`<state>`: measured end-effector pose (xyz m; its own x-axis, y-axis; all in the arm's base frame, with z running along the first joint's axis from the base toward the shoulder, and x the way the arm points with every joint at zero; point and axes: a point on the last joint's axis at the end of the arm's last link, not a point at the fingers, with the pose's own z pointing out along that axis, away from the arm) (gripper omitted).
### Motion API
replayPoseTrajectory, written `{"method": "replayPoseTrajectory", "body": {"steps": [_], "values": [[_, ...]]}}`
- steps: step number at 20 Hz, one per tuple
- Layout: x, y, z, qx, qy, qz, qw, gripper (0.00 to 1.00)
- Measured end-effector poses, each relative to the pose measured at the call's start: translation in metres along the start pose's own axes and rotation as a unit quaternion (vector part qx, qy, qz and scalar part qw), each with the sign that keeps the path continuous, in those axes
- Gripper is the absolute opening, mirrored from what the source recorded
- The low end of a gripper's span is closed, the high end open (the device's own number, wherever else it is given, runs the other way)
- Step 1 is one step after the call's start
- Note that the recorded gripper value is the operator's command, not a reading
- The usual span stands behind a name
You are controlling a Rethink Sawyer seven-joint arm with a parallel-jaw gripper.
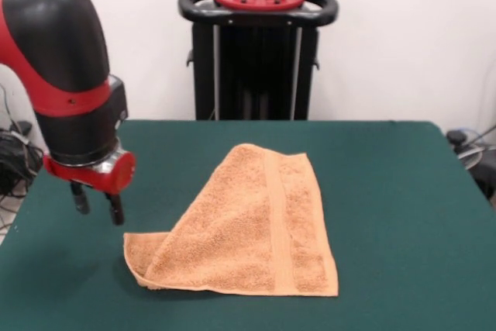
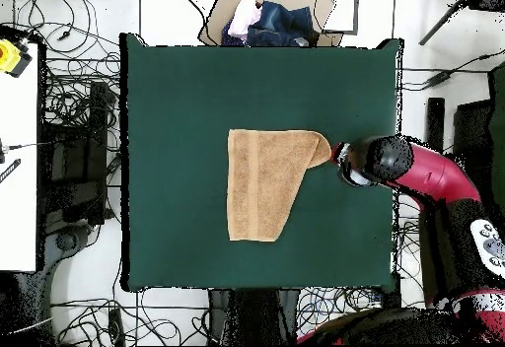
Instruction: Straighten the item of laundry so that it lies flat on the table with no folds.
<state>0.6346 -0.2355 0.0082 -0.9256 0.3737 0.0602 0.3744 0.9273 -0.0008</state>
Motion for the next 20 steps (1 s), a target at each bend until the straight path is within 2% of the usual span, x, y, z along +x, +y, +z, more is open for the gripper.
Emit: {"method": "replayPoseTrajectory", "body": {"steps": [7, 11, 20], "values": [[-0.010, -0.011, -0.010, 0.010, -0.013, 0.005, 0.9999, 1.00], [-0.010, -0.009, -0.009, 0.009, -0.017, 0.004, 0.9998, 1.00], [-0.018, -0.006, 0.004, 0.003, -0.057, 0.003, 0.9983, 1.00]]}}
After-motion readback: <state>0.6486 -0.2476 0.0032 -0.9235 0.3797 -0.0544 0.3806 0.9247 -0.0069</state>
